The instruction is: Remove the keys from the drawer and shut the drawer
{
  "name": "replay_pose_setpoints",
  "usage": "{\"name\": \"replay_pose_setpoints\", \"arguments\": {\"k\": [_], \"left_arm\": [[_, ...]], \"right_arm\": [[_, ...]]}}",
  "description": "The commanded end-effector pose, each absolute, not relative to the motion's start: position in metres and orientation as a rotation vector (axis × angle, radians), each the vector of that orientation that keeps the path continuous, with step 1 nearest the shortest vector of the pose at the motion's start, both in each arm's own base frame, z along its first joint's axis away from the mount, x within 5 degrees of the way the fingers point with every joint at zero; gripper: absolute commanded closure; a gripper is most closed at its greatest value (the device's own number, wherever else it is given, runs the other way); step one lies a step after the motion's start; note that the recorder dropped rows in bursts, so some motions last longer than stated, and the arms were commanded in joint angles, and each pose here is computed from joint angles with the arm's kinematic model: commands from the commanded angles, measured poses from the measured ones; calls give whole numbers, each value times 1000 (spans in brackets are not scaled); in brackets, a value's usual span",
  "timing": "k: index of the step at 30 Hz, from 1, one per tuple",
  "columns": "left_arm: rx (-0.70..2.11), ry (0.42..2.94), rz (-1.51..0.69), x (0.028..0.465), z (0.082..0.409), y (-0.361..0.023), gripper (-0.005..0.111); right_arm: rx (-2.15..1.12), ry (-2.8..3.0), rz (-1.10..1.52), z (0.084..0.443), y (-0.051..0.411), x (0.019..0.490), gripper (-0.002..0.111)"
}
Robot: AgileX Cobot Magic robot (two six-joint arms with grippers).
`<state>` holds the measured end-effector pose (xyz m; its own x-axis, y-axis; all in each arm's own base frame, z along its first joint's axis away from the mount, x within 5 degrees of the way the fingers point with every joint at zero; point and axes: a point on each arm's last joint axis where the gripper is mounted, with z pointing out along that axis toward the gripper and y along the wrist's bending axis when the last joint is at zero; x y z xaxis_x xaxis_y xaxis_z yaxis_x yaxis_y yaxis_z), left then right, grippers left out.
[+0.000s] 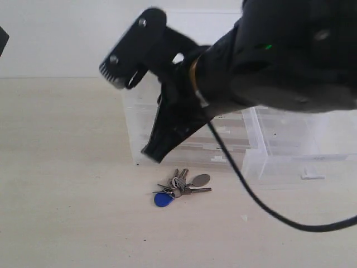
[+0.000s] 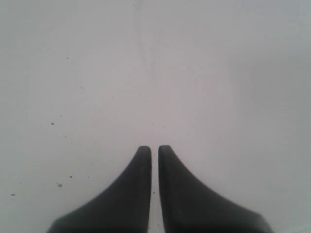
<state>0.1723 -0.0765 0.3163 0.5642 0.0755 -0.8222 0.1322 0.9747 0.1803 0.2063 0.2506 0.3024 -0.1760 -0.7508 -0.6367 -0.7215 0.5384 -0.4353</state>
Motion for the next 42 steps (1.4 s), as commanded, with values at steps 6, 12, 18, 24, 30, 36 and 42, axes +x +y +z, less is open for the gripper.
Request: {"name": "replay_pose_setpoints", "arguments": {"k": [6,12,18,24,30,36,42], "left_arm": [[251,976,-69,170,315,-79,102],[315,959,-85,169,315,-85,102],[330,956,-93,169,314,-86,102],[334,963,-88,174,310,-89,102],[344,963,-83,179,304,-93,102],[364,956,-87,178,304,-94,102],[364,956,-87,178,304,-94,102]], "right_arm": [[-943,1835,37,384,185,168,108],[-901,1910,36,362,153,148,108],[-994,1888,121,323,145,126,108],[-1112,1836,192,320,154,103,108],[-1212,1962,31,283,145,96,108],[-1218,1951,91,283,149,94,108],[-1373,1931,126,279,151,86,108]]}}
